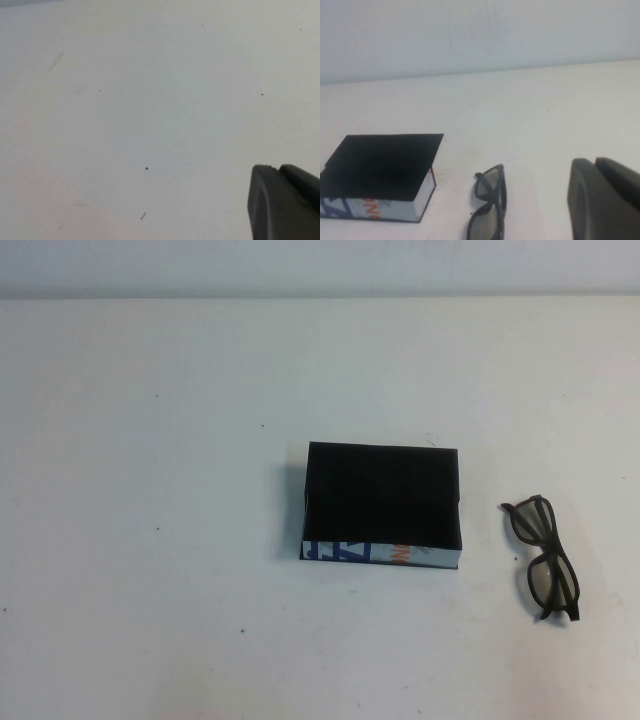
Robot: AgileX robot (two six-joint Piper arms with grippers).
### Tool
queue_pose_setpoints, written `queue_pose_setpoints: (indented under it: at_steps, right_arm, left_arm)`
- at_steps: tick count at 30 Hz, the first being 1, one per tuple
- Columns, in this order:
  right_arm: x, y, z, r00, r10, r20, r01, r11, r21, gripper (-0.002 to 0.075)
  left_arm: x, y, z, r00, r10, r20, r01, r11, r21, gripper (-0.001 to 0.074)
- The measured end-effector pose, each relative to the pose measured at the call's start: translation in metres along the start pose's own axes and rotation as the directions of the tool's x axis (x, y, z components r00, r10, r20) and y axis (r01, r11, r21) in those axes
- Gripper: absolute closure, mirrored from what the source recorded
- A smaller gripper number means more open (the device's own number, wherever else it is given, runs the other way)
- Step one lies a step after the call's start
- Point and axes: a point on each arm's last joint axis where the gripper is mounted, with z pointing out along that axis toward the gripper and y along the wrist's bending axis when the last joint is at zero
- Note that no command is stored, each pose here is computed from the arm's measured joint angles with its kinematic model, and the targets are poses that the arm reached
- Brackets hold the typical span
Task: Take glasses out of glasses case
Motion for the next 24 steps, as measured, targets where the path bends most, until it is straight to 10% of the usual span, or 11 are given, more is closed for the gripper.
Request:
queue_pose_setpoints:
  at_steps: [24]
  right_arm:
    - [0.049,-0.009,0.009,0.985,-0.087,-0.152,0.097,0.994,0.054,0.0742]
  left_arm:
    - [0.0,0.0,0.0,1.0,0.0,0.0,0.0,1.0,0.0,0.0739]
